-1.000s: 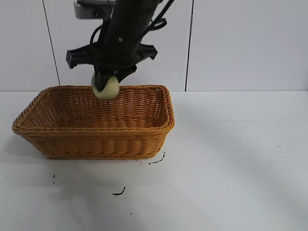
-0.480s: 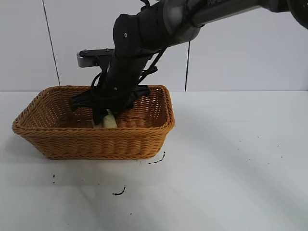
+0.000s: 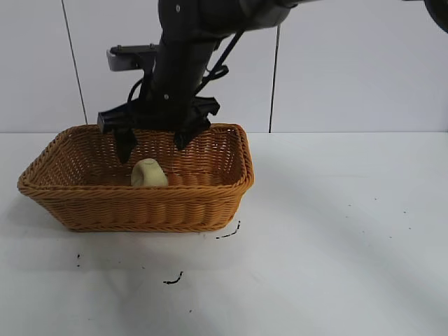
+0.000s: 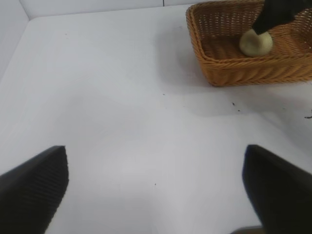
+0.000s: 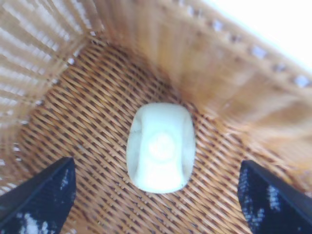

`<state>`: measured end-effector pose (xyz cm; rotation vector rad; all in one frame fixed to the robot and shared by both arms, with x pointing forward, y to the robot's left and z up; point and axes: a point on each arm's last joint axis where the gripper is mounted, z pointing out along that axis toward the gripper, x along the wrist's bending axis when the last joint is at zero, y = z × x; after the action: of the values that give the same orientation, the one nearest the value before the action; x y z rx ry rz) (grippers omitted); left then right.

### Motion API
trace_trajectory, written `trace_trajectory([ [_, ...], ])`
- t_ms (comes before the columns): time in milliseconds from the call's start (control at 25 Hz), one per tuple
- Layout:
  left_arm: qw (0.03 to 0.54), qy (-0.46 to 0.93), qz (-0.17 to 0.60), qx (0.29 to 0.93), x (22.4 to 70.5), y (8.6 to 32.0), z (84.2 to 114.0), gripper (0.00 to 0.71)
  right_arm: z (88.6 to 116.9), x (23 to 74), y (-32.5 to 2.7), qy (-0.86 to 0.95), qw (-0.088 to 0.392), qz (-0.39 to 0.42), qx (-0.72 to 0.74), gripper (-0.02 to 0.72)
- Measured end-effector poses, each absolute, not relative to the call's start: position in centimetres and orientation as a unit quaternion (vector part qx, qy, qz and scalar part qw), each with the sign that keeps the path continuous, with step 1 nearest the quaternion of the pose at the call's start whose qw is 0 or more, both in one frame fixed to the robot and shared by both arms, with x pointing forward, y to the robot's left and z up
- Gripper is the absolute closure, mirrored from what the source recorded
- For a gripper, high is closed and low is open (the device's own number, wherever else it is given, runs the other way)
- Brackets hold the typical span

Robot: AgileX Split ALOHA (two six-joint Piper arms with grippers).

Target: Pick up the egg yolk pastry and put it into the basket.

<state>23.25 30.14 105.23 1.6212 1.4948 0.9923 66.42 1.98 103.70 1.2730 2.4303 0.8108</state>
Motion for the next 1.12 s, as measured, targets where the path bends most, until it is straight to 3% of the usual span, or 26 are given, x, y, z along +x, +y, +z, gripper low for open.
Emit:
trace_trajectory([
  [240,0.354,0.578,0.384,0.627,23.3,30.1,105.2,0.014,104.9,68.9,-2.5,0.822,0.146,0.261,0.485,0.057],
  [880,0.354,0.578,0.384,0.627,23.3,30.1,105.2,0.014,104.7,75.5,-23.7,0.71,0.175,0.192,0.655,0.057],
  [1120,0.354,0.578,0.384,0.627,23.3,30.1,105.2,0.014,105.2,75.5,-27.5,0.686,0.179,0.184,0.681,0.057],
])
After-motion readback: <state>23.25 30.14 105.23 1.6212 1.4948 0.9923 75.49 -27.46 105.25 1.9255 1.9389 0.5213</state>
